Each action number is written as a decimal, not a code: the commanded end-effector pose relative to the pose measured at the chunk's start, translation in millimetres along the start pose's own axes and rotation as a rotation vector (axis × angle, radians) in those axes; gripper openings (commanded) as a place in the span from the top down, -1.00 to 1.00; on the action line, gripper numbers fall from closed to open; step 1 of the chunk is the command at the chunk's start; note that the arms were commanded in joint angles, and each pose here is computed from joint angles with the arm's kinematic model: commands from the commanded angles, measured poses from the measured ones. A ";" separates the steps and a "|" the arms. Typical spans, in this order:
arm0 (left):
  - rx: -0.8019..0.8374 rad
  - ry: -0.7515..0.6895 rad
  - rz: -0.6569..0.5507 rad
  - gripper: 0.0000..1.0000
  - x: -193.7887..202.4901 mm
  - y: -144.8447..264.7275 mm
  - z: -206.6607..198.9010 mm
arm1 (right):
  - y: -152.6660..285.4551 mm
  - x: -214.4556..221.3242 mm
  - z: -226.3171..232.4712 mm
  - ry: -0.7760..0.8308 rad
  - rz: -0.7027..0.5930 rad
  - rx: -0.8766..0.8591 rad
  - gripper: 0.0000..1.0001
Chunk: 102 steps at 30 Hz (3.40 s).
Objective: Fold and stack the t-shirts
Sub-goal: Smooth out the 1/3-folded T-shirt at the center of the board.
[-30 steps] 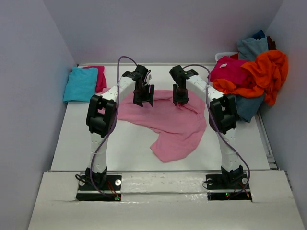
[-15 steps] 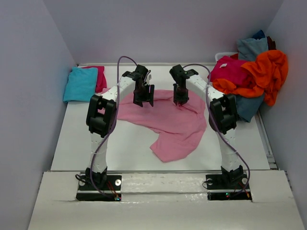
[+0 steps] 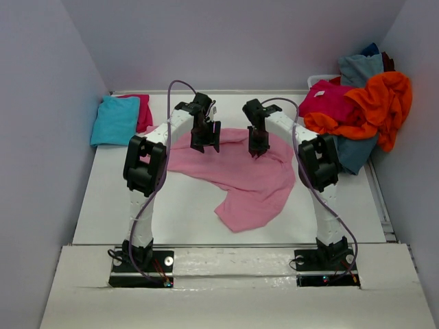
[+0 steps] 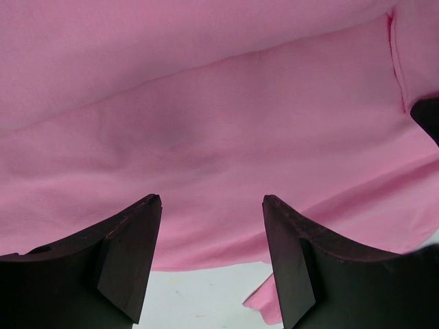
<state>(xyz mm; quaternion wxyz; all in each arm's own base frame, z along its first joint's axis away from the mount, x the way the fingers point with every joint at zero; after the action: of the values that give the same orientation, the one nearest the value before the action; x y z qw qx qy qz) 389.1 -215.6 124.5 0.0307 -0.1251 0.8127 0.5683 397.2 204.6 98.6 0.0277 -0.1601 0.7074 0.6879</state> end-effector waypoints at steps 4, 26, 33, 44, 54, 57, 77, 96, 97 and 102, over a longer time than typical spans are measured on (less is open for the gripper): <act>0.032 -0.022 -0.029 -0.46 0.5 19.9 -7.8 | 9.5 -3.0 9.8 -0.013 -0.034 -0.052 0.40; 0.032 -0.022 -0.029 -0.46 1.0 20.2 -7.4 | 73.4 -37.6 25.0 0.006 -0.146 -0.133 0.76; 0.032 -0.024 -0.034 -0.46 1.2 22.2 -7.4 | 68.3 -39.2 27.5 0.020 -0.111 -0.137 0.75; 0.037 -0.022 -0.026 -0.46 1.1 20.3 -8.3 | 39.6 -5.2 21.4 0.038 0.022 -0.103 0.02; 0.071 -0.041 -0.011 -0.46 3.3 14.5 -19.4 | 72.6 7.6 5.6 -0.009 -0.042 -0.044 -0.21; 0.083 -0.061 -0.004 -0.46 4.2 11.1 -31.0 | 70.8 23.2 -1.2 -0.036 -0.030 -0.010 -0.18; 0.085 -0.081 -0.006 -0.46 5.4 12.7 -34.9 | 6.4 16.5 5.0 -0.008 0.000 0.028 0.04; 0.067 -0.079 -0.004 -0.46 6.1 10.7 -31.9 | 13.8 7.3 -3.5 -0.004 -0.016 0.109 0.45; 0.063 -0.080 -0.006 -0.46 6.1 10.3 -31.1 | 12.9 8.7 -4.0 -0.005 -0.011 0.112 0.50; 0.063 -0.079 -0.004 -0.46 7.0 10.7 -30.8 | 13.1 12.6 -5.0 -0.004 -0.001 0.116 0.53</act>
<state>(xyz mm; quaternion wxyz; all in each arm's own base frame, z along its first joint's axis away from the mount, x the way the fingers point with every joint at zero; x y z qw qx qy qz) 383.2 -244.9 130.6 0.0548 -0.1003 0.8281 0.5488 384.8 196.9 103.1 0.0363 -0.1532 0.7384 0.6558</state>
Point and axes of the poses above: each gripper's point midway between its finger pads, its own y axis back along the fingers, its own z axis along the line the jaws close on, x = y × z, the point moved 6 cm from there along y, back along the fingers, and after that the axes turned 15 degrees about y, right-handed, at the moved point
